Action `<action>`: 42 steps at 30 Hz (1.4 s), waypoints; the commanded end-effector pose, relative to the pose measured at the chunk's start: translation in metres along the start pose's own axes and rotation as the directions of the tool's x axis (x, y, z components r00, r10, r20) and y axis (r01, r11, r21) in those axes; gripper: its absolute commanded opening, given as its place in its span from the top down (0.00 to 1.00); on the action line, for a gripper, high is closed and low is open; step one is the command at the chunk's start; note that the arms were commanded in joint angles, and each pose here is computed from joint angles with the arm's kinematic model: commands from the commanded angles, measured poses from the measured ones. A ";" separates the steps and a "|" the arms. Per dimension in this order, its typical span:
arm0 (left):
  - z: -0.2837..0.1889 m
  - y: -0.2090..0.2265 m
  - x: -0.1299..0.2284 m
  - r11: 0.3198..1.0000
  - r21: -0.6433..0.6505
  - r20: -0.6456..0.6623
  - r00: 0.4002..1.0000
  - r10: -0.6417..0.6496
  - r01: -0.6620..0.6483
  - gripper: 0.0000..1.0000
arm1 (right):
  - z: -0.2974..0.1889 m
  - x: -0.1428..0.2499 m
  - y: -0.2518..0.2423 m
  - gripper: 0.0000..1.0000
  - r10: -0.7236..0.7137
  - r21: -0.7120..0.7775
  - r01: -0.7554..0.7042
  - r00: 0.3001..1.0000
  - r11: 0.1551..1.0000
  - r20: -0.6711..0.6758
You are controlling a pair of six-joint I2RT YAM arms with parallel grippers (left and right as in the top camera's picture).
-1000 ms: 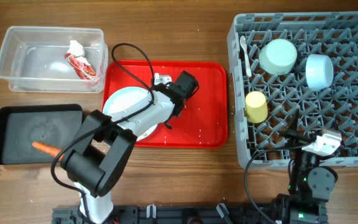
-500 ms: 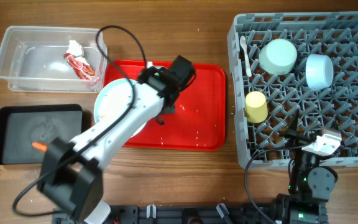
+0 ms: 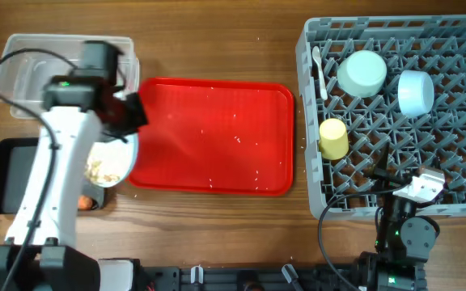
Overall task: Sort waste into correct bins and load items into the dishwasher rack
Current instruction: 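Tilt the plate over the black tray to dump the rice, then carry the empty plate to the rack and stand it upright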
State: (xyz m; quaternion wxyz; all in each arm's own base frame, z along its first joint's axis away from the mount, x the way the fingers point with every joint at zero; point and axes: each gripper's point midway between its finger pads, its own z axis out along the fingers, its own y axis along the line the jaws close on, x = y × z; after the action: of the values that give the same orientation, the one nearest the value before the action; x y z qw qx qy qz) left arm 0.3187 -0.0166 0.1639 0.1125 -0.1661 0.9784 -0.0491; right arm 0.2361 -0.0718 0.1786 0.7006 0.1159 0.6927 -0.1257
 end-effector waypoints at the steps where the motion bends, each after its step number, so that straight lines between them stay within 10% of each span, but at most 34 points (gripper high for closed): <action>1: -0.018 0.004 -0.015 0.977 0.210 0.032 0.999 0.026 -0.032 0.96 | -0.001 -0.002 -0.002 0.00 -0.010 0.011 0.010 1.000 1.000 0.011; 22: -0.111 0.120 -0.016 0.591 0.802 0.217 0.882 -0.420 0.084 0.96 | -0.001 -0.002 -0.002 0.00 -0.010 0.011 0.010 1.000 1.000 0.011; 33: -0.093 0.129 -0.016 0.574 0.787 0.111 0.864 -0.491 0.225 0.96 | -0.001 -0.002 -0.002 0.00 -0.011 0.011 0.010 1.000 1.000 0.011; 42: -0.103 -0.017 -0.003 0.518 0.846 0.174 0.984 -0.049 -0.124 0.96 | -0.001 -0.002 -0.002 0.00 -0.011 0.011 0.010 1.000 1.000 0.011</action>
State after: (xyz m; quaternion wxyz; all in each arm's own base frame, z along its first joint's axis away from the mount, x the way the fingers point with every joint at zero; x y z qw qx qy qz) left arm 0.2914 0.0399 0.2474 0.2750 -0.1796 0.8143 -0.4786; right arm 0.2361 -0.0718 0.1787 0.7008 0.1159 0.6926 -0.1257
